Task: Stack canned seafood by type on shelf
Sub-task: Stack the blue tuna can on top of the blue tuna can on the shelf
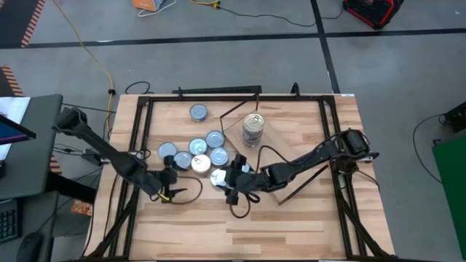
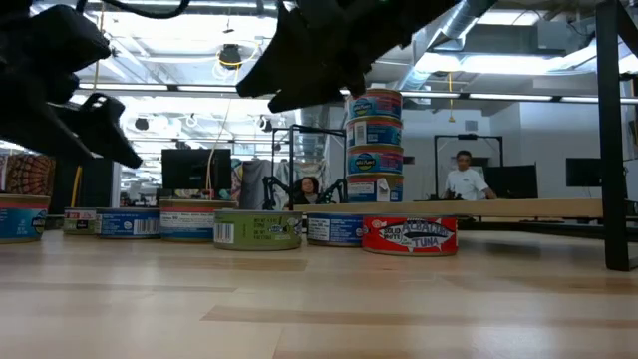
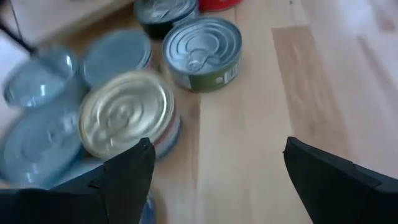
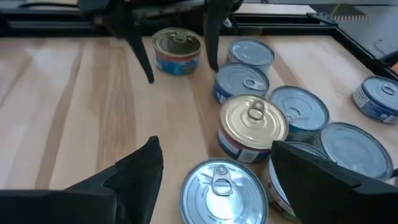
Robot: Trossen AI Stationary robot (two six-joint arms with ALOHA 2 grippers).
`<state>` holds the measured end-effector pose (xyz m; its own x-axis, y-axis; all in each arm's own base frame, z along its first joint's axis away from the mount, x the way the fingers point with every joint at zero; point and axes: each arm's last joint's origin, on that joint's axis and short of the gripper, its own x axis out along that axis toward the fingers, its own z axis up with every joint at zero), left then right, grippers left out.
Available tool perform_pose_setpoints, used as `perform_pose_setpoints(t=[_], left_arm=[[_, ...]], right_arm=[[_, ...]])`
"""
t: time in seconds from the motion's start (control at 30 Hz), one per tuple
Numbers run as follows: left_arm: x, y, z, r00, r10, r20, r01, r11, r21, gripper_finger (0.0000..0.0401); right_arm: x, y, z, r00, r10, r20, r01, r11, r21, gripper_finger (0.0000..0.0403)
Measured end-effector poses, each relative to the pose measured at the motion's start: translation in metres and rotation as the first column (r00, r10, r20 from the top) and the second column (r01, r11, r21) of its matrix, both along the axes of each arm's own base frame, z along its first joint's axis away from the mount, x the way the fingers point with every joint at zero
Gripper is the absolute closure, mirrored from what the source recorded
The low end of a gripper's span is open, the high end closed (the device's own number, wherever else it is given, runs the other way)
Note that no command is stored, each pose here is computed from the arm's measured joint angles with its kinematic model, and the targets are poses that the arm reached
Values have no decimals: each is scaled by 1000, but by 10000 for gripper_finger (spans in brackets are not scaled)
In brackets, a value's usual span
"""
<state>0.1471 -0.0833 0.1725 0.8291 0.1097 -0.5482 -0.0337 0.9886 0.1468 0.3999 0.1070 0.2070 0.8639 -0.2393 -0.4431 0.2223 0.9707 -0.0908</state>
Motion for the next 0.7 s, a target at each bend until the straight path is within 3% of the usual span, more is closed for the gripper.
perform_pose_setpoints(t=[0.17, 0.43, 0.7], left_arm=[[13, -5, -8, 1000, -5, 25, 0, 979, 205, 58], [28, -9, -30, 998, -27, -58, 47, 930, 364, 105], [45, -15, -46, 987, 16, -158, 86, 779, 621, 188]], right_arm=[[-3, 1, -6, 1000, -10, -12, 11, 1000, 20, 76], [-3, 0, -5, 999, -38, -6, 38, 999, -5, 76], [-3, -3, -6, 999, -49, -11, 48, 999, -10, 76]])
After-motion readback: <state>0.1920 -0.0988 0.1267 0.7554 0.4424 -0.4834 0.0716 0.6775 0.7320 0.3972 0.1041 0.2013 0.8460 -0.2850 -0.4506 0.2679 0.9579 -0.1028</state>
